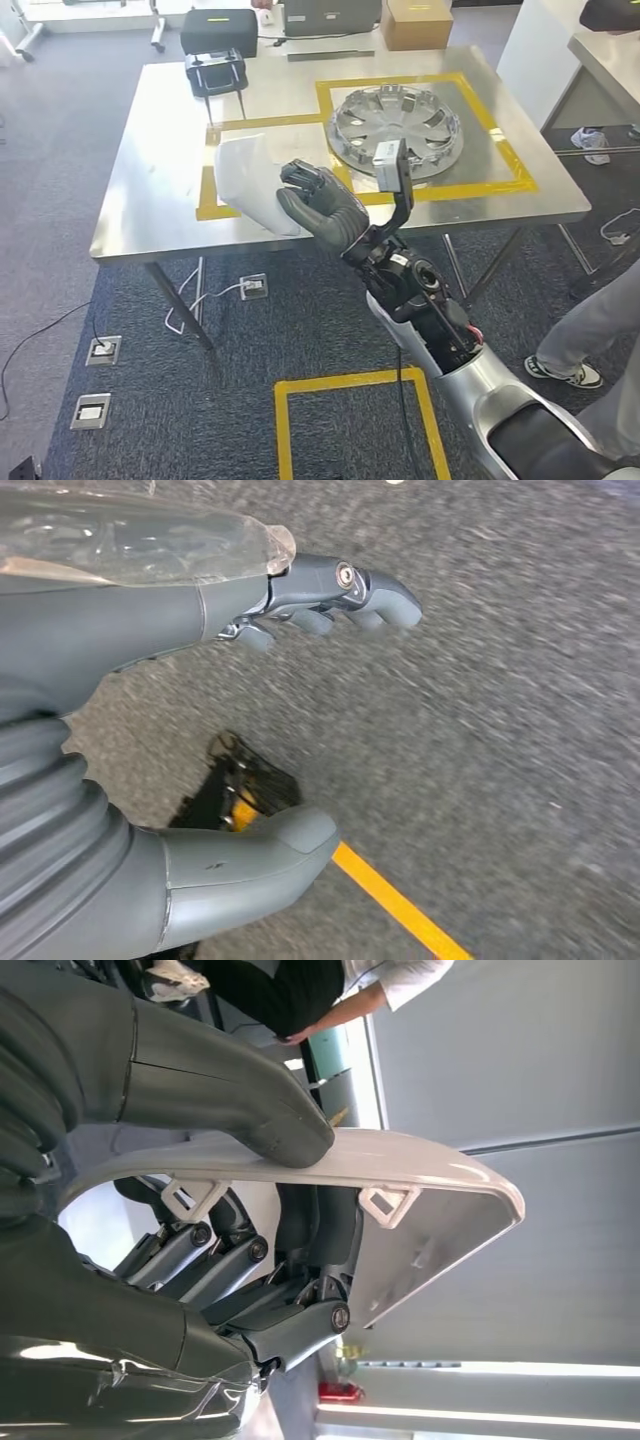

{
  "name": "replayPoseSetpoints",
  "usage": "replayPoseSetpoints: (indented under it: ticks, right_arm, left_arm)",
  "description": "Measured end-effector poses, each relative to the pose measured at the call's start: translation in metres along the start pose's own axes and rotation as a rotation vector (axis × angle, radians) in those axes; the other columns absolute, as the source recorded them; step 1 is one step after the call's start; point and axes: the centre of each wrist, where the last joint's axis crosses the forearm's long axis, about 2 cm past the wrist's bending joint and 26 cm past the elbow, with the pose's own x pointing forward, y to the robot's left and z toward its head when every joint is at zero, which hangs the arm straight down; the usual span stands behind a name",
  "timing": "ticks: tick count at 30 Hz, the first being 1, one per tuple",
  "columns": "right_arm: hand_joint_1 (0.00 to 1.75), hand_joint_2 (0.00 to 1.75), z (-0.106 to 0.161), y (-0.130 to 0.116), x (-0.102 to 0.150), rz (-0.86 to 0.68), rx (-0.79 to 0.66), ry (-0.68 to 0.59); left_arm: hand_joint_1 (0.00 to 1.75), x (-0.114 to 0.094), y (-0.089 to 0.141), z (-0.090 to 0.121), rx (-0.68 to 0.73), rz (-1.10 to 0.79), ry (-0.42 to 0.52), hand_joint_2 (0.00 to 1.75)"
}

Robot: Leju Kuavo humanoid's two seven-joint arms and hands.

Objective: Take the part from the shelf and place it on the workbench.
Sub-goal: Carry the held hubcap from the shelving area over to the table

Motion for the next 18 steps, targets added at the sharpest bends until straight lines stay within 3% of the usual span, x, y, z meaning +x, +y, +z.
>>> replayPoseSetpoints:
  ticks: [18]
  right_arm:
    - [1.75, 1.75, -0.0020, -0.0016, 0.0050, 0.032, -0.010, -0.012]
  left_arm:
    - [0.00, 0.0053, -0.0047, 0.0008, -0.008, -0.009, -0.009, 1.75]
